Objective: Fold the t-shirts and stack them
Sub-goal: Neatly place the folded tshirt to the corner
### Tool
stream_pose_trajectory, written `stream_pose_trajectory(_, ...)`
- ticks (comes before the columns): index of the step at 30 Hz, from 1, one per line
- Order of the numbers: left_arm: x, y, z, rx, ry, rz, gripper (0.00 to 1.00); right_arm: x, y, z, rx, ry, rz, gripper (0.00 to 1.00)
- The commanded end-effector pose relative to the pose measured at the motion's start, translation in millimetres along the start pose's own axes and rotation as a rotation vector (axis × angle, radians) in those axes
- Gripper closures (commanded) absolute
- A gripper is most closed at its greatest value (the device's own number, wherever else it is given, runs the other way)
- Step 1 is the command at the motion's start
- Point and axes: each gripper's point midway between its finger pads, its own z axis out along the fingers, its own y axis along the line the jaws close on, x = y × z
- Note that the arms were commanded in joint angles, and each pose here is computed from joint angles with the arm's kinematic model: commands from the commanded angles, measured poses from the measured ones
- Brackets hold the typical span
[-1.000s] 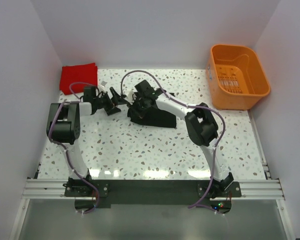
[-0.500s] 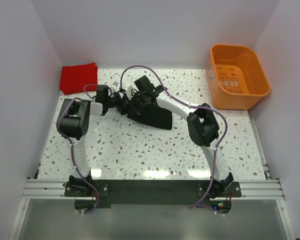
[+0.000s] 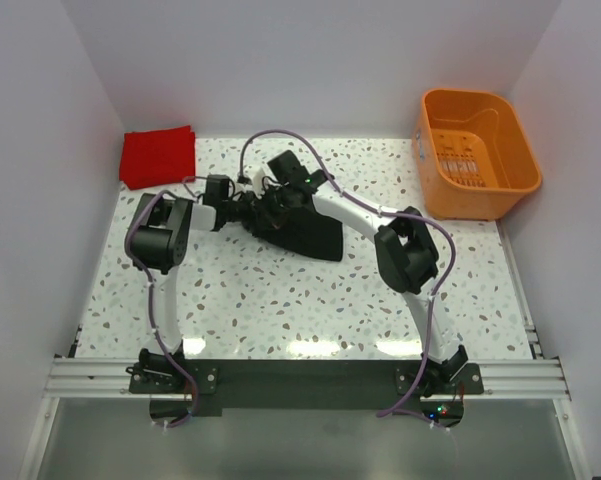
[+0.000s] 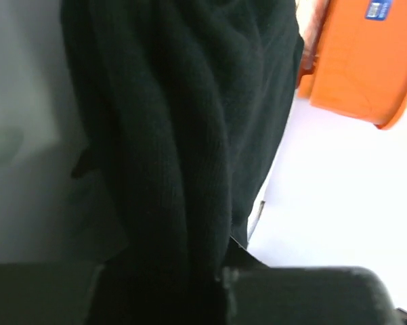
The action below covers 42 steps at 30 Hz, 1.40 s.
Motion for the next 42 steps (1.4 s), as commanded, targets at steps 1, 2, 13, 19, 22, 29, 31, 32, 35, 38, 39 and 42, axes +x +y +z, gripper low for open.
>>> stream_pose_trajectory(1,-32.6,-14.8,-0.8,-0.045,-0.046,0.182,0.90,-46.4,10.8,-23.8,0.000,-0.121,-0.038,0.94)
stream_pose_trajectory(2,-33.8,-9.3,-3.6,-0.085,-0.031,0.174,0.93,-46.5,8.9,-27.1,0.005,-0.123,-0.024,0.86)
stream_pose_trajectory(13,-140.7,-29.4,-49.2,-0.364,-0.055,0.688,1.00,-38.4,-41.8,-115.4,0.164,-0.145,0.070,0.01)
stream_pose_trajectory(19,-201.1,-43.5,-93.7,-0.428,-0.145,0.873,1.00,-20.5,-51.3,-137.2,0.215,-0.095,0.060,0.01)
stream_pose_trajectory(22,-222.0,-51.7,-120.9,-0.449,-0.195,0.947,1.00,-12.0,-53.0,-137.3,0.219,-0.074,0.058,0.01)
stream_pose_trajectory(29,-247.6,-78.9,-166.6,-0.547,-0.288,1.188,1.00,-4.8,-54.2,-131.5,0.212,-0.054,0.063,0.01)
stream_pose_trajectory(31,-254.0,-86.6,-174.1,-0.547,-0.321,1.217,1.00,-3.3,-54.7,-130.8,0.212,-0.048,0.061,0.01)
stream_pose_trajectory(32,-258.6,-92.1,-180.6,-0.550,-0.342,1.230,1.00,-2.8,-54.4,-131.1,0.212,-0.046,0.060,0.01)
stream_pose_trajectory(35,-266.9,-101.7,-190.4,-0.541,-0.378,1.259,1.00,-2.1,-52.8,-132.2,0.209,-0.046,0.059,0.01)
stream_pose_trajectory(38,-278.8,-110.1,-204.0,-0.558,-0.440,1.271,1.00,-1.6,-52.3,-134.4,0.213,-0.044,0.055,0.01)
stream_pose_trajectory(39,-282.9,-114.4,-207.3,-0.559,-0.463,1.278,1.00,-1.2,-52.0,-134.7,0.213,-0.043,0.054,0.01)
stream_pose_trajectory(42,-292.0,-120.8,-218.6,-0.565,-0.507,1.283,1.00,0.4,-52.1,-134.9,0.214,-0.037,0.052,0.01)
